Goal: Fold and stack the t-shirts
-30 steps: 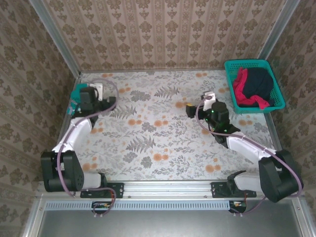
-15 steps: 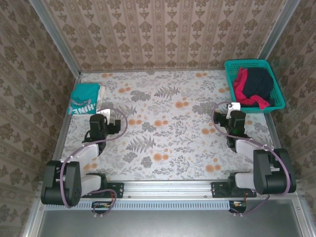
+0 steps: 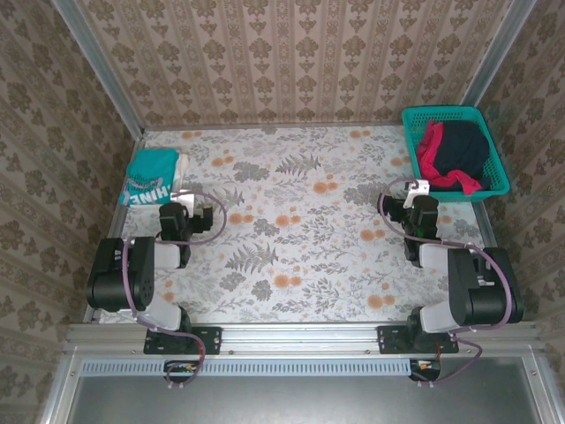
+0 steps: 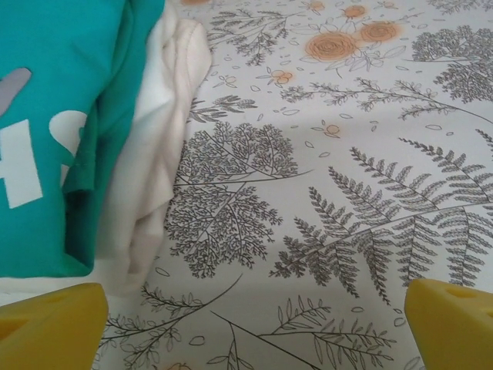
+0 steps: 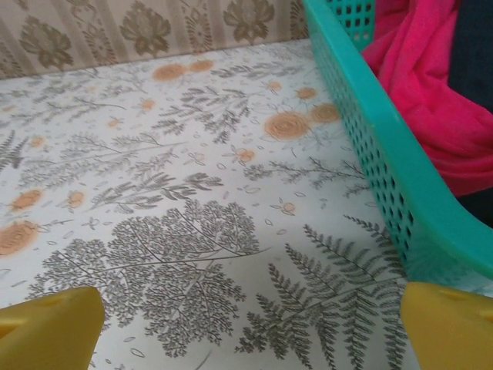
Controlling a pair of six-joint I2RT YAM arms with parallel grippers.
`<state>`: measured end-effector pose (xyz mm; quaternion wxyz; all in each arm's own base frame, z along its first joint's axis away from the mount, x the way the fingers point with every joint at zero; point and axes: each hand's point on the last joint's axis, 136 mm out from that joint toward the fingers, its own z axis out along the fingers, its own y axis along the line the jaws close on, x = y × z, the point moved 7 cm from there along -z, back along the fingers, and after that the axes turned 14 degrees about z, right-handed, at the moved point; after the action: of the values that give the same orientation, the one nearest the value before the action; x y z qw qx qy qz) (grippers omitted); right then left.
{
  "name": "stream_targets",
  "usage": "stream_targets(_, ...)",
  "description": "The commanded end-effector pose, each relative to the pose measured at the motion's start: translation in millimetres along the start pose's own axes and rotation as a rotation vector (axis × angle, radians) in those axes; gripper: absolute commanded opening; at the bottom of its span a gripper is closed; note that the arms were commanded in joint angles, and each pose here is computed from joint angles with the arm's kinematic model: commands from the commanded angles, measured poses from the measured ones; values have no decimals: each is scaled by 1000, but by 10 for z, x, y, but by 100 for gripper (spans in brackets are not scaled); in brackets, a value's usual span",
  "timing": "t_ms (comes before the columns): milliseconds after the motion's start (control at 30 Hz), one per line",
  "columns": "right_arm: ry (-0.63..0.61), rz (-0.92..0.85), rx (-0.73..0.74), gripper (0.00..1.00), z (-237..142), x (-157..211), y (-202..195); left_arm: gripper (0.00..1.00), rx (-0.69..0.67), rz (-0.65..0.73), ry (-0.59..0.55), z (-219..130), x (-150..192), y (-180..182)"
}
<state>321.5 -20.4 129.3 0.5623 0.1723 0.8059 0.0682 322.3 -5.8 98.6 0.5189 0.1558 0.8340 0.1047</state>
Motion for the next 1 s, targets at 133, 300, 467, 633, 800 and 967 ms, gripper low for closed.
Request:
stream_targets(133, -10, -23, -84, 100, 86, 85, 71, 100, -16, -37, -81, 17, -203, 103)
stream_targets(300, 7, -65, -64, 100, 134, 93, 149, 100, -16, -36, -82, 16, -206, 99)
stream_targets(467, 8, -67, -65, 100, 141, 92, 154, 100, -17, -37, -82, 18, -210, 104)
stream_targets(633, 5, -73, -56, 100, 145, 88, 161, 100, -15, -37, -81, 20, -206, 101)
stream_targets(800, 6, -74, -53, 100, 145, 92, 162, 100, -14, -36, -81, 22, -209, 99)
stream_targets(967, 2, -80, -51, 100, 138, 93, 172, 100, -15, -38, -79, 23, -203, 104)
